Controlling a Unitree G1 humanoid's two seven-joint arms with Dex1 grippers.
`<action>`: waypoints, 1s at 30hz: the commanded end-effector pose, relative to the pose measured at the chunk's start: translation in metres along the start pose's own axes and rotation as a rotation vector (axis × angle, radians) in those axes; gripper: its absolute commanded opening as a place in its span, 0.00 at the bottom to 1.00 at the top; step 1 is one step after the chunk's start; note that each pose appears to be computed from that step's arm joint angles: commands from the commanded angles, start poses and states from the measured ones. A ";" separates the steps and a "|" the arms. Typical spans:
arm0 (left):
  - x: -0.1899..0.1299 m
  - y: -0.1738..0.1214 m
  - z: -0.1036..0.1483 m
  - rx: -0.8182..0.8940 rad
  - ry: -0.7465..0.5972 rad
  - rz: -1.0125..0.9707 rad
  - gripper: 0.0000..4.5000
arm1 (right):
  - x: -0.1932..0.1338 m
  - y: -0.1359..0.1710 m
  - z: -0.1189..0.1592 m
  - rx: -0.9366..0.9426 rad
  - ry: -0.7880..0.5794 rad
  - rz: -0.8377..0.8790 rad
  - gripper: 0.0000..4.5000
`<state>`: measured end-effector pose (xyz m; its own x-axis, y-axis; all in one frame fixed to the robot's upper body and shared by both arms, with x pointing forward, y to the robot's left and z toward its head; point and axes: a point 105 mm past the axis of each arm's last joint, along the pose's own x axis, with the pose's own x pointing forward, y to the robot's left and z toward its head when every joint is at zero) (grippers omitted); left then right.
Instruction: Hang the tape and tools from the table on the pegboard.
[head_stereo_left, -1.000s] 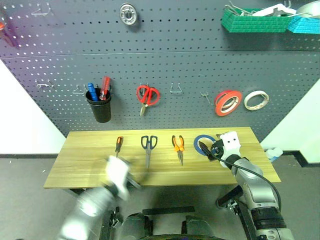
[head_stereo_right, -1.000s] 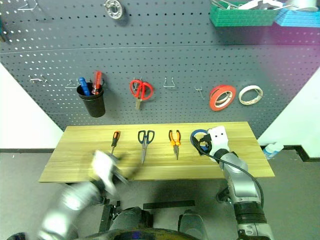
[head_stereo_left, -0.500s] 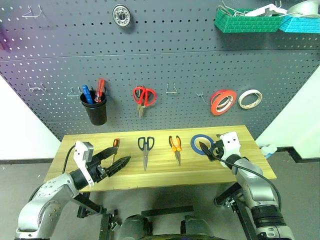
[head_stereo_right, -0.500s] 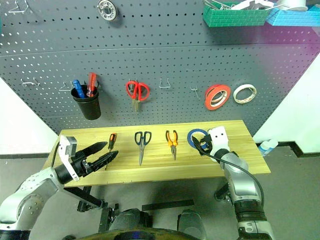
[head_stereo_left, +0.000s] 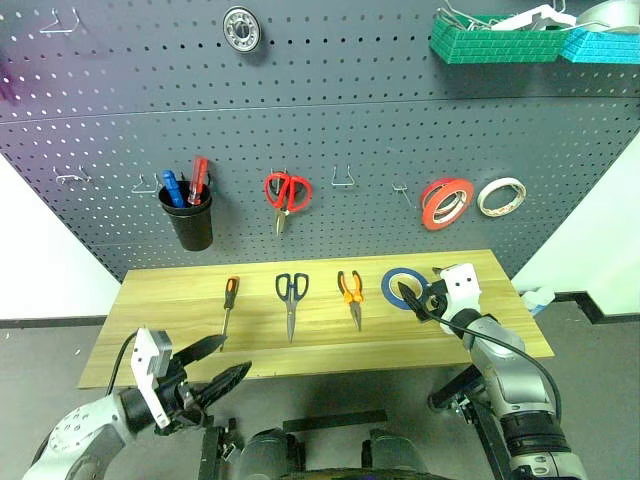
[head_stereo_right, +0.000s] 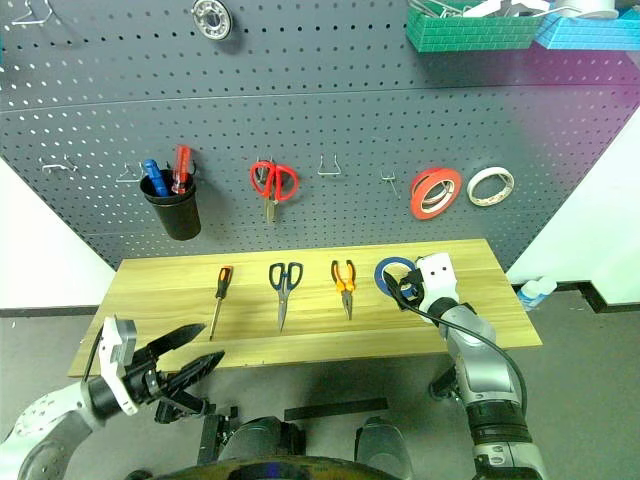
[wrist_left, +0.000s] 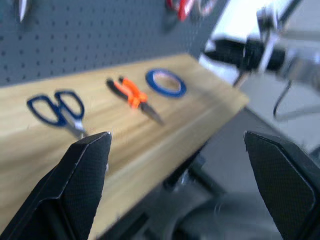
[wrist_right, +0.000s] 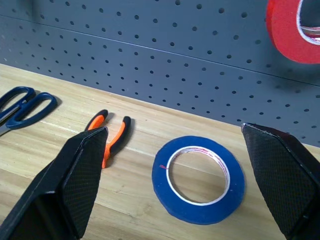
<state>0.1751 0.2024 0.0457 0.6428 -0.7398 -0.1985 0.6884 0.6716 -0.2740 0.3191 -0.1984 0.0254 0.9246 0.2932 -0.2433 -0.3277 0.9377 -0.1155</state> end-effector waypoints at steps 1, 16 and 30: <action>-0.011 0.001 0.000 0.079 0.008 -0.012 0.99 | 0.002 -0.006 0.013 -0.025 -0.046 -0.014 1.00; -0.012 0.007 0.028 0.189 -0.007 -0.022 0.99 | 0.011 0.008 0.008 -0.130 0.100 0.145 1.00; -0.012 -0.008 0.037 0.165 -0.013 -0.003 0.99 | 0.005 0.010 -0.005 -0.130 0.171 0.137 1.00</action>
<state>0.1731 0.2083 0.0730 0.6308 -0.7454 -0.2158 0.7339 0.6634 -0.1462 0.3180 -0.1917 0.0078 0.8157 0.3599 -0.4528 -0.4748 0.8637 -0.1688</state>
